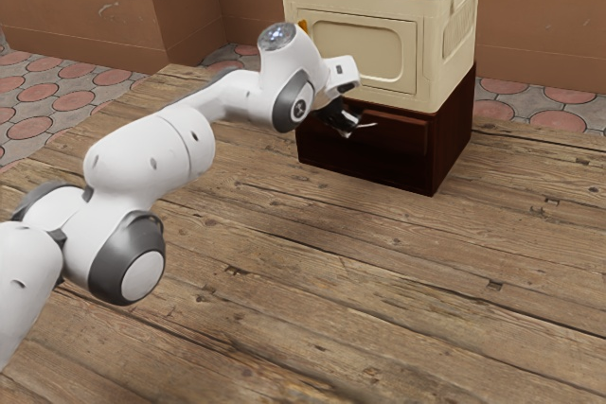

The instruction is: Push the drawer handle with one arm to close the drawer

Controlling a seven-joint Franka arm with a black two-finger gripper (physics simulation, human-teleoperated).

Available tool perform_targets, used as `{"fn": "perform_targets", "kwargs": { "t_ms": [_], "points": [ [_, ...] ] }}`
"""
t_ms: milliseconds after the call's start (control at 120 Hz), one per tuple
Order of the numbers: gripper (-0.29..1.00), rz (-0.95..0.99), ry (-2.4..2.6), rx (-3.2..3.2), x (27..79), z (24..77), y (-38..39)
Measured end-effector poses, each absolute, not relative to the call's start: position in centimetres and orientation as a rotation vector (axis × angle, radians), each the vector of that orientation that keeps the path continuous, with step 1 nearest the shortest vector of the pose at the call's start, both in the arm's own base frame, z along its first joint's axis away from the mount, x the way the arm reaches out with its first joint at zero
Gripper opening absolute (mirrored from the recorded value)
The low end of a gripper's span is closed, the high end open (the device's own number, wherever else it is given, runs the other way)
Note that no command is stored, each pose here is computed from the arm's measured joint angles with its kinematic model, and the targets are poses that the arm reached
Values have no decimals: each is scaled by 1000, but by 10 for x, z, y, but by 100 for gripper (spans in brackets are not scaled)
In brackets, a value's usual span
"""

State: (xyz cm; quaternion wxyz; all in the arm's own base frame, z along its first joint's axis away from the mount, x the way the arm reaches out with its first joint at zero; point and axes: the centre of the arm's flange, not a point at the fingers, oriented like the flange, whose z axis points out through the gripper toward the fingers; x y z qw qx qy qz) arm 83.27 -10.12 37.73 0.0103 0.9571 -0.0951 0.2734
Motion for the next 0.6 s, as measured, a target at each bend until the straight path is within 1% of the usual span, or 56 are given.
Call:
{"fn": "perform_targets", "kwargs": {
  "t_ms": [283,375,450,500,567,600],
  "points": [
    [-8,946,-293,2967,838,376,-97],
    [-11,968,-293,2967,839,372,-97],
    [-8,976,-287,2969,840,371,-95],
    [-8,949,-285,2962,835,379,-99],
    [-8,793,-277,2981,807,401,-109],
    [-1,714,-267,2987,783,420,-110]
  ]
}}
